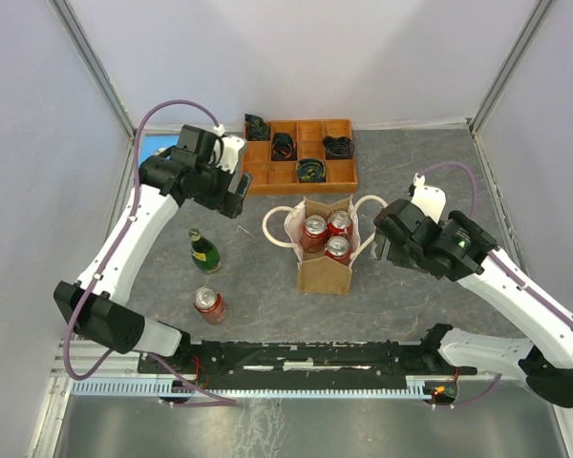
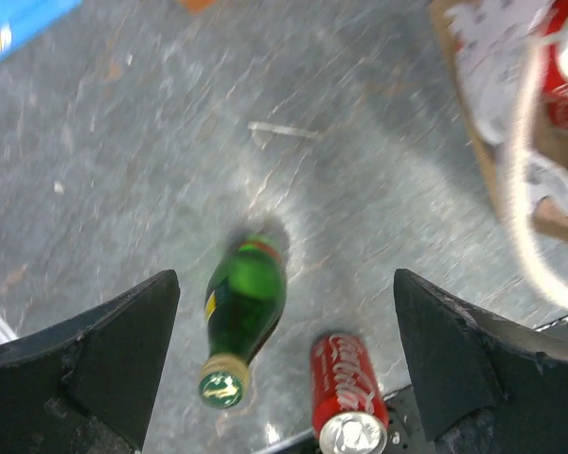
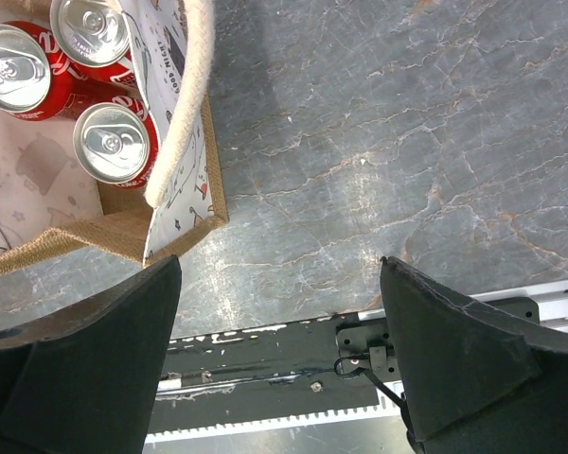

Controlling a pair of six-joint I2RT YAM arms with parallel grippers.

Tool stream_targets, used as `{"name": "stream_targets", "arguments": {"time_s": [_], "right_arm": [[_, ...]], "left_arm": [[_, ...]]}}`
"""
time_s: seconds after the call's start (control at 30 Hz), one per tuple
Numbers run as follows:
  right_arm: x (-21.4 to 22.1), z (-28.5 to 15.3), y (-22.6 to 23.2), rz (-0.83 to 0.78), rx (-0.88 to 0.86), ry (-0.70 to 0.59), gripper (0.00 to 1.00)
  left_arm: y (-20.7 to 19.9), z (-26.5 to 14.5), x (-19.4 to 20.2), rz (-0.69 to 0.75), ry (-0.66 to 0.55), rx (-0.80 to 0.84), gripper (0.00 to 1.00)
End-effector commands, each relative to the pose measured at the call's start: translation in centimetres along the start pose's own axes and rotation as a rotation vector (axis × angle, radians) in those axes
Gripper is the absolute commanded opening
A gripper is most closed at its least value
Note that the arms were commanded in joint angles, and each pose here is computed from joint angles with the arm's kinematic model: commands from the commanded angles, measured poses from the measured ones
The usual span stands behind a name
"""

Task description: Place the beverage into the canvas bag

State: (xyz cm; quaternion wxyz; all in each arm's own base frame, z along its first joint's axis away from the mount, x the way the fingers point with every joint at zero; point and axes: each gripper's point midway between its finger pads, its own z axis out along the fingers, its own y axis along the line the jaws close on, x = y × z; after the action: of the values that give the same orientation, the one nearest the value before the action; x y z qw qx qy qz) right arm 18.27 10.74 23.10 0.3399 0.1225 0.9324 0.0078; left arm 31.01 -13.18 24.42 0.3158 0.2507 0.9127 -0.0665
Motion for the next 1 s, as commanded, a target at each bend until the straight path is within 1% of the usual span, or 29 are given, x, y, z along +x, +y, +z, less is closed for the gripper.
{"name": "stream_targets", "arguments": {"time_s": [0.0,0.03,0.1,0.2,0.33,0.43,0.63,0.77,0.97], "right_arm": [[-0.4,0.1,0.7,-0.003,-0.027,-0.016,0.94],[-0.3,0.2,0.6,-0.002,-0.027,-0.015,0.94],[0.0,0.3,0.6,-0.002,-0.031,-0.011,0.94],[0.2,0.5,0.8,-0.003,-0.038,0.001,0.94],[0.4,0.7,1.4,-0.021,-0.043,0.019,0.94],[0.4,0.8,1.9,-0.034,-0.047,0.032,0.94],[0.5,1.0,2.4,-0.048,-0.049,0.05,0.94],[0.5,0.8,2.1,-0.056,-0.038,0.054,0.94],[0.6,0.7,1.8,-0.053,-0.033,0.056,0.94]], "left_arm": [[3.8,-1.9,3.4,-0.007,0.041,-0.089,1.0],[4.3,-1.9,3.7,-0.012,0.013,-0.098,0.99],[4.8,-2.2,4.2,-0.008,-0.079,-0.121,0.99],[4.2,-3.3,4.5,-0.005,-0.201,-0.138,0.99],[3.9,-3.4,5.5,-0.044,-0.287,-0.156,0.99],[4.0,-3.9,5.3,-0.074,-0.409,-0.189,0.99],[4.0,-3.2,6.3,-0.135,-0.591,-0.232,0.99],[4.1,-2.3,6.6,-0.181,-0.668,-0.235,0.99],[4.9,-0.8,7.1,-0.238,-0.703,-0.272,0.91]]}}
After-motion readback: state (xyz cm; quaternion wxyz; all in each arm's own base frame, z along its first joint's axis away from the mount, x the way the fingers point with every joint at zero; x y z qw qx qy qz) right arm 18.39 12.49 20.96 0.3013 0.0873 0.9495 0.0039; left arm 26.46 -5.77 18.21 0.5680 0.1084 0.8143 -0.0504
